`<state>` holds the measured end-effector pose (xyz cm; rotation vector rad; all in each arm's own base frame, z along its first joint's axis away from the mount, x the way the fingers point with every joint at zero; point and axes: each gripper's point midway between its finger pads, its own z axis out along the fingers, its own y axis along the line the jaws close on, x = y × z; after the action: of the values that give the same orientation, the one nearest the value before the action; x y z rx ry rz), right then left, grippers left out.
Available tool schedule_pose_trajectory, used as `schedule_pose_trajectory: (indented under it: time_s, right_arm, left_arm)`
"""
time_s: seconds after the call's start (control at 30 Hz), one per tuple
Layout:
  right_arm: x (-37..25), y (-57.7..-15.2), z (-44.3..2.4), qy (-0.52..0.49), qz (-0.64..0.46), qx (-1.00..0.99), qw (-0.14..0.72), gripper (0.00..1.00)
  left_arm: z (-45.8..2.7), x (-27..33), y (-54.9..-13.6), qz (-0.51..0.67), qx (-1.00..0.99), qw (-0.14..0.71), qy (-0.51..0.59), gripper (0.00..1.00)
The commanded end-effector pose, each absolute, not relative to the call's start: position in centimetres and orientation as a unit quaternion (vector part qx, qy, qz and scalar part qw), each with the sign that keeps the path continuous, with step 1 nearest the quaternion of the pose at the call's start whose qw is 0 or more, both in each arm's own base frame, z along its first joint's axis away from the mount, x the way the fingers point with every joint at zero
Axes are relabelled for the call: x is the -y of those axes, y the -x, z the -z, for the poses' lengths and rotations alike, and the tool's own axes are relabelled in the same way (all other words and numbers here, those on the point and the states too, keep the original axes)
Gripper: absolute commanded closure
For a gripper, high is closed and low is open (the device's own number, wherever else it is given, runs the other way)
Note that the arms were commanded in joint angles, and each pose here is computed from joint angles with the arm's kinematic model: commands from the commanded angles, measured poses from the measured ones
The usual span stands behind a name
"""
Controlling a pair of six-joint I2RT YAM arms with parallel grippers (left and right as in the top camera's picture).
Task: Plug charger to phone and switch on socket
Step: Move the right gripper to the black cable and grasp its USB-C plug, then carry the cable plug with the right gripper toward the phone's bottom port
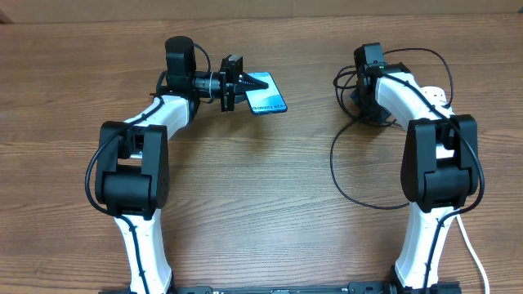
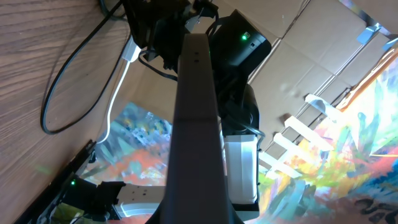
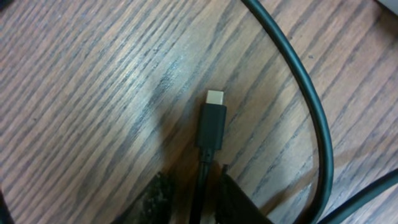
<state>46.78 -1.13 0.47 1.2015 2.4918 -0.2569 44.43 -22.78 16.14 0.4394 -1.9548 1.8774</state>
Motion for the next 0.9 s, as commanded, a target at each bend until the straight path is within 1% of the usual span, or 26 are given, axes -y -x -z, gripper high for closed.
schedule_pose_trajectory:
  time_s: [0.0,0.2,0.33,0.5,0.6,0.73,0.87]
  right_arm:
    - [1.2,-46.9,0.4,-0.423,0.096,-0.884,0.175,0.77]
    - [1.2,-46.9,0.4,-0.422,0.096,-0.884,0.174,0.92]
    - [1.0,-46.7,0.4,-0.421,0.093,-0.887,0.168,0.96]
    - [0.1,-46.7,-0.5,-0.42,0.065,-0.89,0.162,0.96]
    - [-1.0,-47.3,-2.5,-0.388,0.03,-0.906,0.169,0.96]
    - [-3.6,-47.6,-6.6,-0.319,-0.045,-0.93,0.177,0.96]
    - [-6.3,-46.2,-11.6,-0.242,-0.12,-0.946,0.178,0.96]
  left_arm:
    - [-17.9,23.0,-44.3,-0.679,0.701,0.181,-0.122,0.96]
    - [-17.9,23.0,-44.3,-0.679,0.701,0.182,-0.122,0.96]
    - [-17.9,22.9,-44.2,-0.679,0.701,0.184,-0.119,0.96]
    - [-18.0,22.8,-44.0,-0.679,0.7,0.189,-0.115,0.96]
    - [-18.1,22.8,-43.8,-0.68,0.699,0.193,-0.111,0.96]
    - [-18.1,22.8,-43.8,-0.68,0.699,0.194,-0.11,0.96]
    - [-18.1,22.8,-43.9,-0.681,0.7,0.188,-0.109,0.96]
